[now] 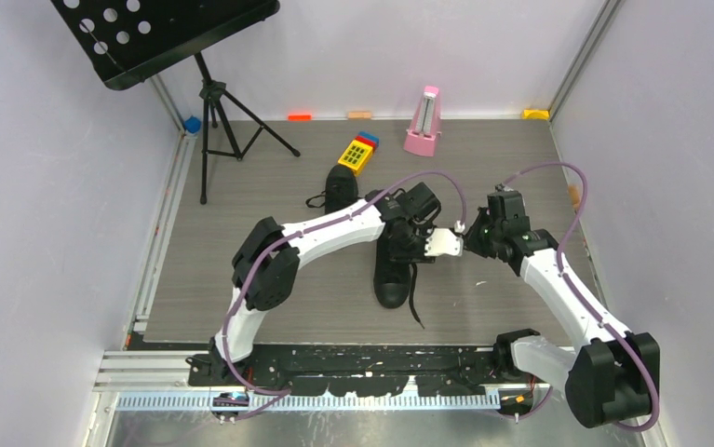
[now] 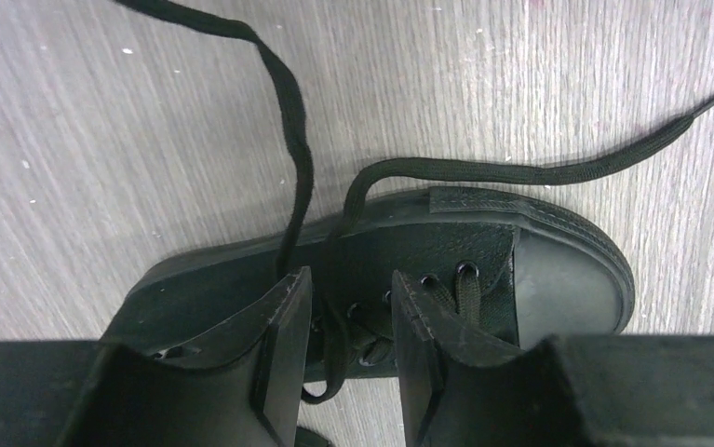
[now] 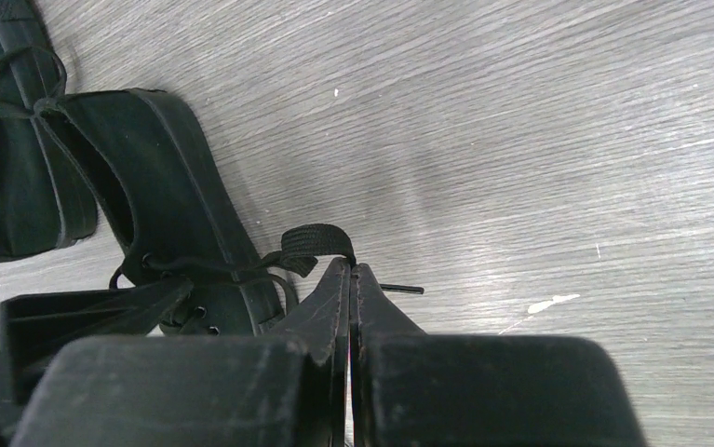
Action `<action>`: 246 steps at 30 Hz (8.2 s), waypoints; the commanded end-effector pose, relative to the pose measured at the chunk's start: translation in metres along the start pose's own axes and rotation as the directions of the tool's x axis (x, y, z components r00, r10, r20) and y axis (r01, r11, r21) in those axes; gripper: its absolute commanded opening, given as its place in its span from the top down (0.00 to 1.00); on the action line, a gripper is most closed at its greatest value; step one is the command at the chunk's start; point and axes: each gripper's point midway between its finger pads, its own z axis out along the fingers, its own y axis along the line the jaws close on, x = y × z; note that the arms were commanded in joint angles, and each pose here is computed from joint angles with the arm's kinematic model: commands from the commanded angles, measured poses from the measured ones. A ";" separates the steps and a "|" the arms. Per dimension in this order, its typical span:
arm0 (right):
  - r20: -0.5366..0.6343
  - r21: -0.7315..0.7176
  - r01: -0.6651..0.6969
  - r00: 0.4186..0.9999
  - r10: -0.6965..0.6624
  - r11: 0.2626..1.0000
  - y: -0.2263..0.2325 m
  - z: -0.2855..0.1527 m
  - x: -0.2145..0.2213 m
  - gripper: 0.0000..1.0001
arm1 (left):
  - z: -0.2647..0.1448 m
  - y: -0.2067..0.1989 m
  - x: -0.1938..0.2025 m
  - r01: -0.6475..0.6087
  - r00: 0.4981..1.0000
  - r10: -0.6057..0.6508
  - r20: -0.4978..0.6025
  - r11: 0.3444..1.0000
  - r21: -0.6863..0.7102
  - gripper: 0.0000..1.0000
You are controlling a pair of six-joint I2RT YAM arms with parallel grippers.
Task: Tie the shoes
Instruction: Wrap the shoelace around the shoelace, then tie the shoelace on the shoe.
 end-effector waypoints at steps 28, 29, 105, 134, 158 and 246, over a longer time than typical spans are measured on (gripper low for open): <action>-0.047 -0.230 0.002 0.999 -0.013 0.973 0.041 -0.009 0.000 1.00 | -0.028 0.033 -0.023 0.267 0.959 -0.250 0.135 0.956 -0.122 1.00; -0.035 -0.225 0.004 0.999 -0.012 0.974 0.042 -0.010 -0.004 1.00 | -0.028 0.031 -0.025 0.284 0.952 -0.268 0.151 0.954 -0.097 1.00; -0.166 -0.684 -0.142 0.985 0.036 0.715 0.197 0.036 0.048 1.00 | -0.077 0.049 -0.019 0.756 0.355 -0.818 0.454 0.536 0.375 1.00; -0.022 -0.516 -0.020 1.000 0.010 0.856 0.136 0.002 0.024 0.53 | -0.054 0.058 -0.005 0.783 0.392 -0.814 0.430 0.540 0.310 0.99; 0.098 -0.268 -0.018 0.994 0.046 0.963 0.068 0.012 -0.029 0.42 | -0.125 0.057 0.008 0.755 0.630 -0.620 0.467 0.631 -0.181 0.00; 0.203 0.152 -0.484 0.869 0.452 0.862 0.060 0.098 -0.002 1.00 | -0.088 0.037 0.054 0.940 0.314 -0.885 0.343 0.341 0.020 1.00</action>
